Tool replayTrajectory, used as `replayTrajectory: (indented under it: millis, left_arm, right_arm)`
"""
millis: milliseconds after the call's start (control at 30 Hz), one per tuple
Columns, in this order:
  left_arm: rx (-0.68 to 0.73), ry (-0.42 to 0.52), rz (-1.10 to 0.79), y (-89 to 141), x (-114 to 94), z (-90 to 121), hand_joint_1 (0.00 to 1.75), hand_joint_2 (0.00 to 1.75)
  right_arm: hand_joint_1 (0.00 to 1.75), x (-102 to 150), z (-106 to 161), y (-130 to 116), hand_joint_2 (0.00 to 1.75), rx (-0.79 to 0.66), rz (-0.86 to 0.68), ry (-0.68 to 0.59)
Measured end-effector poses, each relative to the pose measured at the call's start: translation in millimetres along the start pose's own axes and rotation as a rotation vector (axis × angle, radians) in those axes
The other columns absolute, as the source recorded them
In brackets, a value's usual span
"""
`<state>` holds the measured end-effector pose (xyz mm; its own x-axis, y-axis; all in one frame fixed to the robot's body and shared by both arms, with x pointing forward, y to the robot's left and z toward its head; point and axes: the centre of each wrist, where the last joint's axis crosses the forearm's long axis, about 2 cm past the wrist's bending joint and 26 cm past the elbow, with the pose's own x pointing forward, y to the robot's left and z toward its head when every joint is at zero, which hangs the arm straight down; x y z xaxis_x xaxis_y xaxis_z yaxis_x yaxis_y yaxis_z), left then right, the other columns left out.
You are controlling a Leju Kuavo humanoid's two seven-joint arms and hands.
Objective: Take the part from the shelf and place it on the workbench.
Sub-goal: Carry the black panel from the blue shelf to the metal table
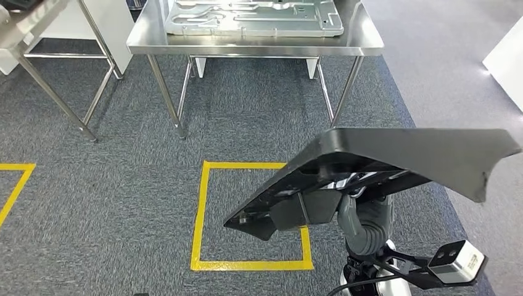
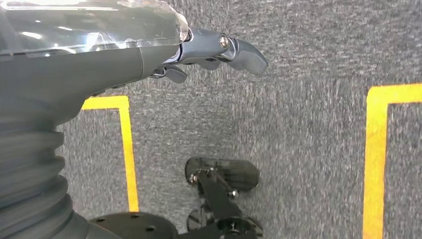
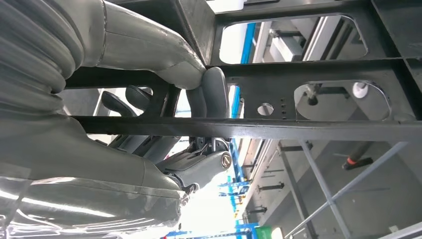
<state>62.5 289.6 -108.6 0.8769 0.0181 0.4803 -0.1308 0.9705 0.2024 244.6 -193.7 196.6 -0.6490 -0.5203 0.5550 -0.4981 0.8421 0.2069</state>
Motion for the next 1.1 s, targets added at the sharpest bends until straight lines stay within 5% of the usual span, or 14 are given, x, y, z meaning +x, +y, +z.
replayTrajectory:
  millis: [1100]
  left_arm:
    - [-0.004, -0.008, 0.010, -1.4, -0.8, 0.6, 0.00, 1.75]
  right_arm:
    - [1.75, -3.4, -1.8, 0.4, 1.75, 0.000, -0.004, 0.003]
